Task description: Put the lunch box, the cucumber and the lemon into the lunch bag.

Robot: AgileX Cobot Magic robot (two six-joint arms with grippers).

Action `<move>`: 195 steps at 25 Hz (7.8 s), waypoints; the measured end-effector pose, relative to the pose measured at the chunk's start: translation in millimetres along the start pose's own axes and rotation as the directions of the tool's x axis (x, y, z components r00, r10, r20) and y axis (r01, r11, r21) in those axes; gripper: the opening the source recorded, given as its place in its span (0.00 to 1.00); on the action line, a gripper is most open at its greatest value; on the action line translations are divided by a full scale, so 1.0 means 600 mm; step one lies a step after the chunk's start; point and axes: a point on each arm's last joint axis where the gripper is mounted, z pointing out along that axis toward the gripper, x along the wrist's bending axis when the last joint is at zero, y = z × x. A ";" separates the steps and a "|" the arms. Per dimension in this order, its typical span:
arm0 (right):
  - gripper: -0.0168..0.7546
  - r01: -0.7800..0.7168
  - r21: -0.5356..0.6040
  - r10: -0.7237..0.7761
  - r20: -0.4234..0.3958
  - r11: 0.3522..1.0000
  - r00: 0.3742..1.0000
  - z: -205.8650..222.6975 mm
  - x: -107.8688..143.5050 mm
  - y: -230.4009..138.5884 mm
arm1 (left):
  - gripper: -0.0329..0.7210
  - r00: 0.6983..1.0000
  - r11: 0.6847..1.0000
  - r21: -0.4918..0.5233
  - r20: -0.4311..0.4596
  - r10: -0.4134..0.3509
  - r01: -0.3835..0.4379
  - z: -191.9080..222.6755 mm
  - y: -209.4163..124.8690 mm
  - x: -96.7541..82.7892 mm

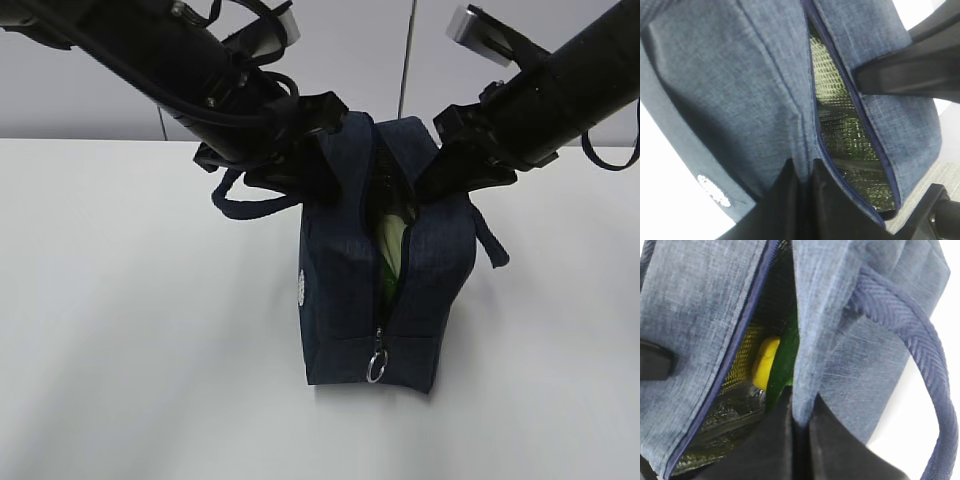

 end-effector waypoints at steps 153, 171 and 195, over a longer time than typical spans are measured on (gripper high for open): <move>0.56 -0.010 -0.170 0.037 0.158 0.985 0.987 0.171 0.131 -0.257 | 0.55 0.854 0.892 -0.060 -0.326 0.406 -0.447 -0.114 0.006 -0.014; 0.56 -0.156 -0.179 0.186 0.165 0.971 0.968 0.215 0.126 -0.228 | 0.55 0.862 0.896 -0.067 -0.314 0.398 -0.438 -0.113 0.005 -0.016; 0.06 -0.185 -0.161 0.214 0.187 0.970 0.959 0.229 0.117 -0.233 | 0.55 0.874 0.903 -0.074 -0.295 0.386 -0.424 -0.113 0.004 -0.019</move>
